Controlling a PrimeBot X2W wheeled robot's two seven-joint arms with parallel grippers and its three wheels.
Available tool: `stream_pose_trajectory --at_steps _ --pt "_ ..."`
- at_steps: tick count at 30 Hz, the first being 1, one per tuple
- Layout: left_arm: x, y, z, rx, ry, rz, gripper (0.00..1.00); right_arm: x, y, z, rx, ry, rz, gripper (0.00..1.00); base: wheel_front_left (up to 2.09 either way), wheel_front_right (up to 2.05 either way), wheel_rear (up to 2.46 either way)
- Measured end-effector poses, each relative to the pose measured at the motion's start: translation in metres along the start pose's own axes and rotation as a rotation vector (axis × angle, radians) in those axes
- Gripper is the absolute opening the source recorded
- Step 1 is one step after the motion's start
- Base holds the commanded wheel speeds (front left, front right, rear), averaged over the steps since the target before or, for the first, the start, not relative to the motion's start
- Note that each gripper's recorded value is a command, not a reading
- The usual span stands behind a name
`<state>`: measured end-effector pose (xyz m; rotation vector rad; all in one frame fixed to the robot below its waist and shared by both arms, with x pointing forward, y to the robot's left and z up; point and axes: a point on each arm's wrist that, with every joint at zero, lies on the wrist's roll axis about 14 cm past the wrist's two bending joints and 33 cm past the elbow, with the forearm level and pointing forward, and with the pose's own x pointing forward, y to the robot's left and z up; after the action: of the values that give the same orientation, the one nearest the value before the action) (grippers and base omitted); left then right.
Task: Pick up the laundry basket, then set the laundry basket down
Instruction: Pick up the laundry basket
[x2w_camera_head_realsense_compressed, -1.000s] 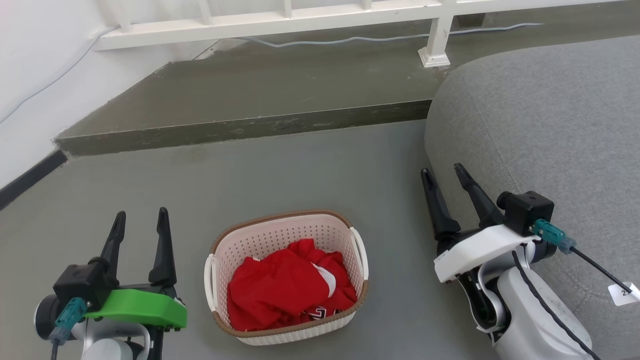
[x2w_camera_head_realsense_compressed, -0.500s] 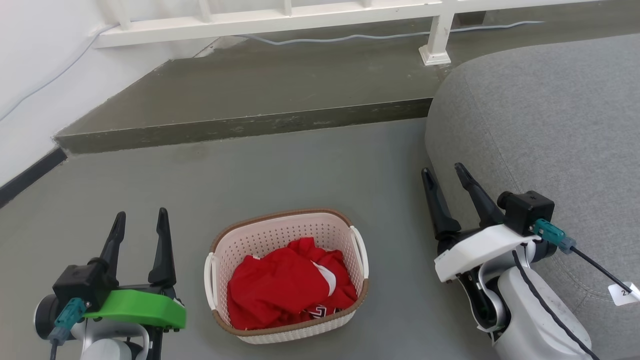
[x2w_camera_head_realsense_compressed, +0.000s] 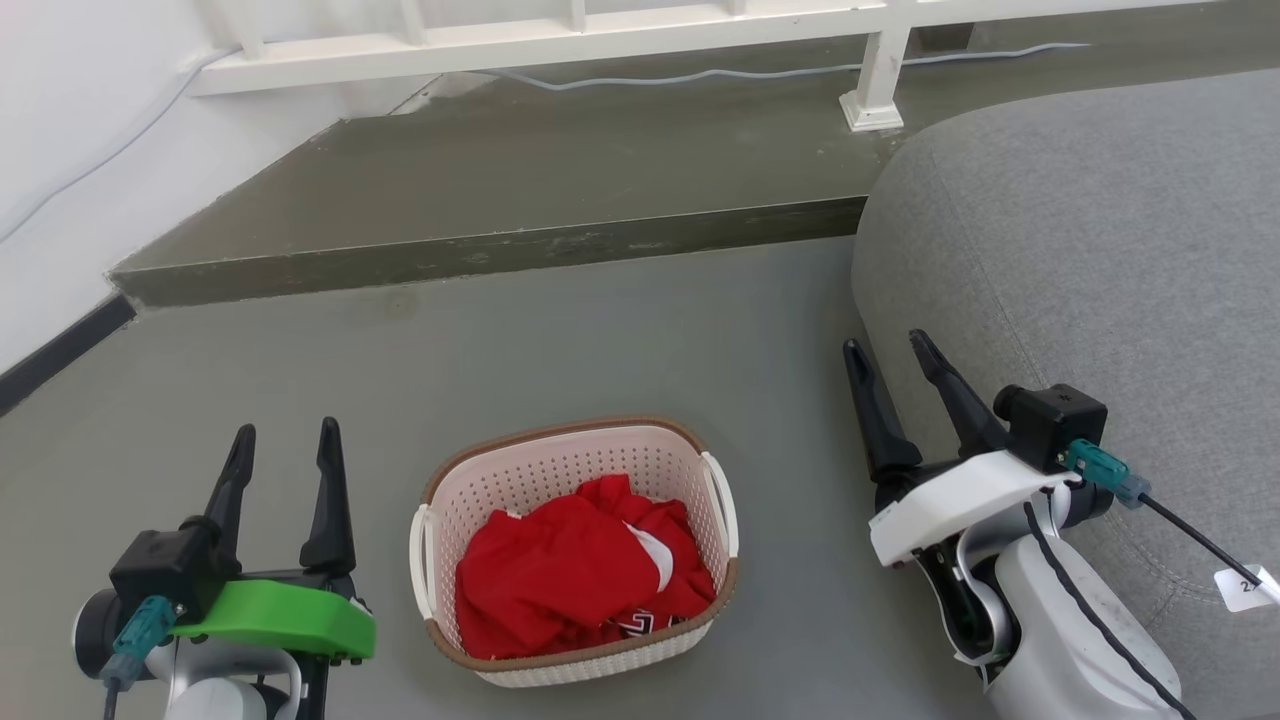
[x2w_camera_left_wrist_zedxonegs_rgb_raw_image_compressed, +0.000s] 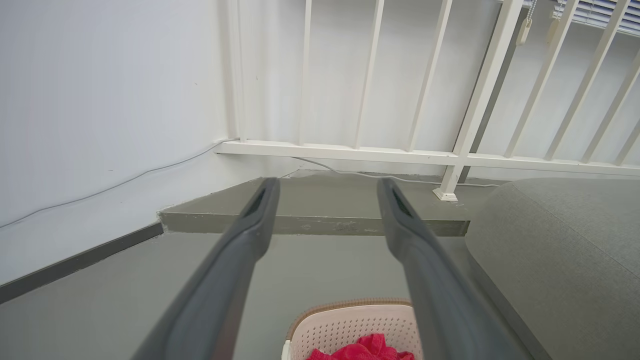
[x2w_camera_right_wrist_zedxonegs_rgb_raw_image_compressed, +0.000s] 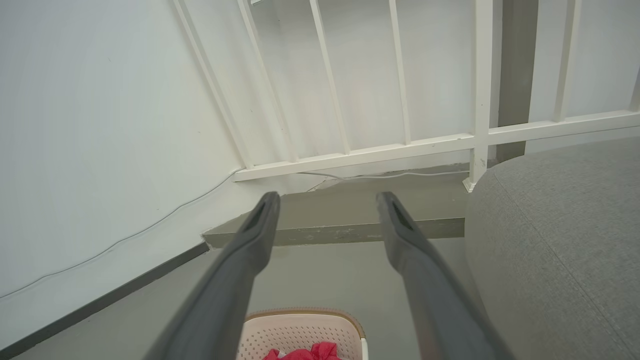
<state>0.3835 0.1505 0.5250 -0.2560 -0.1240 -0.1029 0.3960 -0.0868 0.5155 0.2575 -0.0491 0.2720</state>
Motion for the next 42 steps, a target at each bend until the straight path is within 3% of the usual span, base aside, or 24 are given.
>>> stream_pose_trajectory --at_steps 42 --pt "0.031 0.020 -0.069 -0.048 0.164 0.030 1.00 0.030 -0.028 -0.061 0.021 0.147 -0.049 1.00 0.00 0.00 0.00"
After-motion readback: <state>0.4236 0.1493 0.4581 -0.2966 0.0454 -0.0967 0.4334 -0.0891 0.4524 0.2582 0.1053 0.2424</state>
